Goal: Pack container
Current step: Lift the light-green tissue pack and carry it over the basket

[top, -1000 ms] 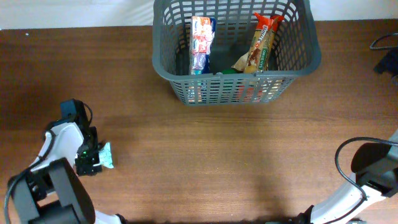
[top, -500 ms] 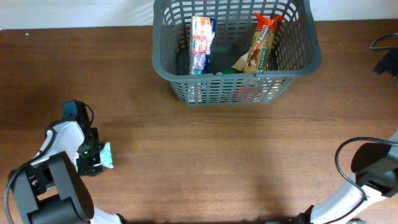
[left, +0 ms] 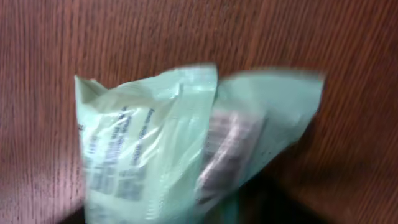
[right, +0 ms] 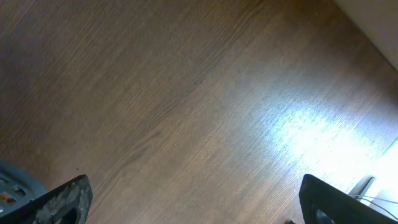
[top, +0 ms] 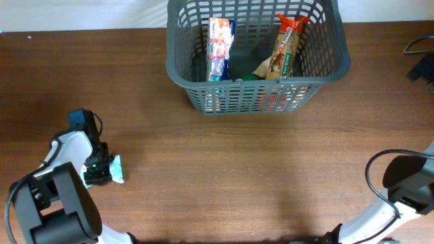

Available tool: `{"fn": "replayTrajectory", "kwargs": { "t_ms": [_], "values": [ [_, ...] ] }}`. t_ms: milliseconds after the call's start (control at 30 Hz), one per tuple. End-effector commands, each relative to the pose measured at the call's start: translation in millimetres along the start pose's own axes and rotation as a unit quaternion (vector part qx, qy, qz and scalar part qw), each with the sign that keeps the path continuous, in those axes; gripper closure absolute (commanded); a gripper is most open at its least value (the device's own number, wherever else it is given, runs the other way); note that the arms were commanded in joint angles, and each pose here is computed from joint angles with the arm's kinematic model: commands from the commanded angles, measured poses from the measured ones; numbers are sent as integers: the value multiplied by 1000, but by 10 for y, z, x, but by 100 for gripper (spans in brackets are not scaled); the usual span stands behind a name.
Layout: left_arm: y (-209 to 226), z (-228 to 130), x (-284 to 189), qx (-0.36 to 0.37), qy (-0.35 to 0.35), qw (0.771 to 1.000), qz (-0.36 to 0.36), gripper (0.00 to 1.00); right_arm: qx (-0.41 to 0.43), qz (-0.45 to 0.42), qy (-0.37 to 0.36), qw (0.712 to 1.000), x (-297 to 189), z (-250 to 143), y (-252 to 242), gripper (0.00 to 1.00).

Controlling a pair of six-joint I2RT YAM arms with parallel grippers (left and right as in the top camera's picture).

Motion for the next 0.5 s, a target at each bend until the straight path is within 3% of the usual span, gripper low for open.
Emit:
{"fn": "replayTrajectory", "kwargs": {
  "t_ms": [0, 233, 467],
  "values": [
    [56, -123, 98, 17, 41, 999, 17, 98, 10, 1, -1, 1000, -11, 2, -27, 1],
    [-163, -87, -168, 109, 57, 992, -21, 98, 10, 1, -1, 1000, -11, 2, -27, 1],
    [-478, 610, -1349, 160, -101, 978, -85, 98, 10, 1, -1, 1000, -11, 3, -27, 1]
  ]
}}
Point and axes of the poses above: each gripper's point midway between its finger pads, its own x axis out along the fingers, its own y axis along the line the jaws close on, z = x × y, the point moved 3 cm from there along -x, back along the fingers, and after that the axes turned 5 degrees about x, right-handed, at the moved point
